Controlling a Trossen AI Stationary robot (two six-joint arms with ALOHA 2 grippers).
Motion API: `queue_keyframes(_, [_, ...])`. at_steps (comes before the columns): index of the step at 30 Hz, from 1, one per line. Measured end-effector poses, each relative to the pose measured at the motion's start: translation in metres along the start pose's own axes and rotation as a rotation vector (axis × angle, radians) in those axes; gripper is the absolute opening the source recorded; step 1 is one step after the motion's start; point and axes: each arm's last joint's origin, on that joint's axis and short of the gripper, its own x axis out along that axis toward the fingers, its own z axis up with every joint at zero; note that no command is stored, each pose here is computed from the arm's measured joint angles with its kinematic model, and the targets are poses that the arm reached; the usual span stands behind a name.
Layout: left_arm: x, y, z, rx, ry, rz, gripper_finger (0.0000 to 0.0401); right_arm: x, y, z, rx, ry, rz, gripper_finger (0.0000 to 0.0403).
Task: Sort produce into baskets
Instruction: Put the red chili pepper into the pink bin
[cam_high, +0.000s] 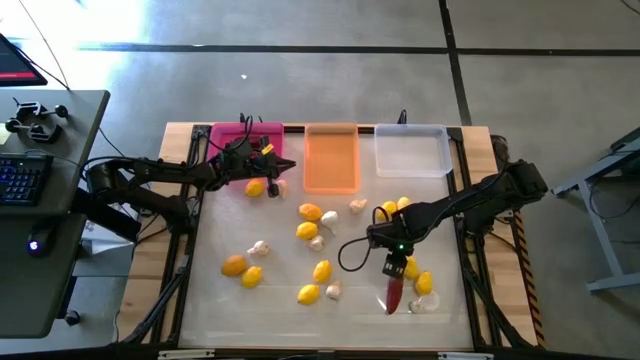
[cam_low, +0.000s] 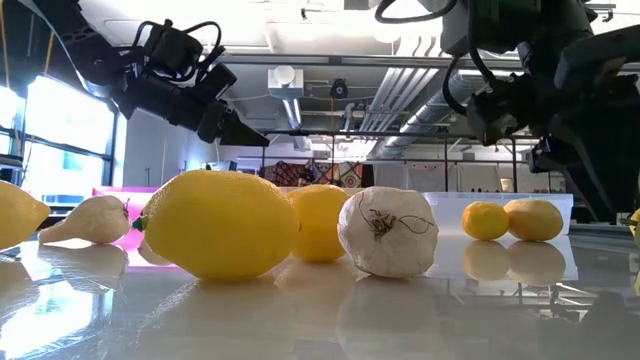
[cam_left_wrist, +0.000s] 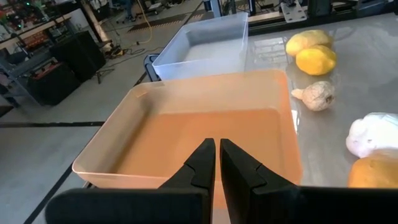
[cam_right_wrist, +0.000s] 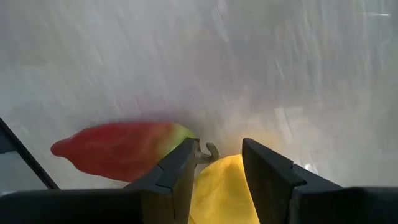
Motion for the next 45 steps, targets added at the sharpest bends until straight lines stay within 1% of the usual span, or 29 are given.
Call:
queue_keyframes(14, [0.0,0.0,0.0,-0.002,0.003,-0.002,0.0011,0.0,-0.001,0.0,-0.025,-0.012,-0.019,0.0128])
queue_keyframes(31, [0.0,0.0,-0.001,-0.003,0.006,-0.003,0.0011,0.001,0.0,0.0,0.002,0.003,0.0,0.0128])
queue_keyframes(39, [0.0,0.0,-0.001,-0.003,0.006,-0.003,0.0011,0.016,-0.013,-0.007,0.027,0.044,0.019,0.0128])
queue_keyframes(42, [0.0,0.0,0.0,-0.003,0.005,-0.003,0.0011,0.016,-0.014,-0.006,0.022,0.038,0.026,0.0113])
queue_keyframes(45, [0.0,0.0,0.0,-0.003,0.005,-0.003,0.0011,0.016,-0.014,-0.006,0.001,0.05,0.042,0.0068])
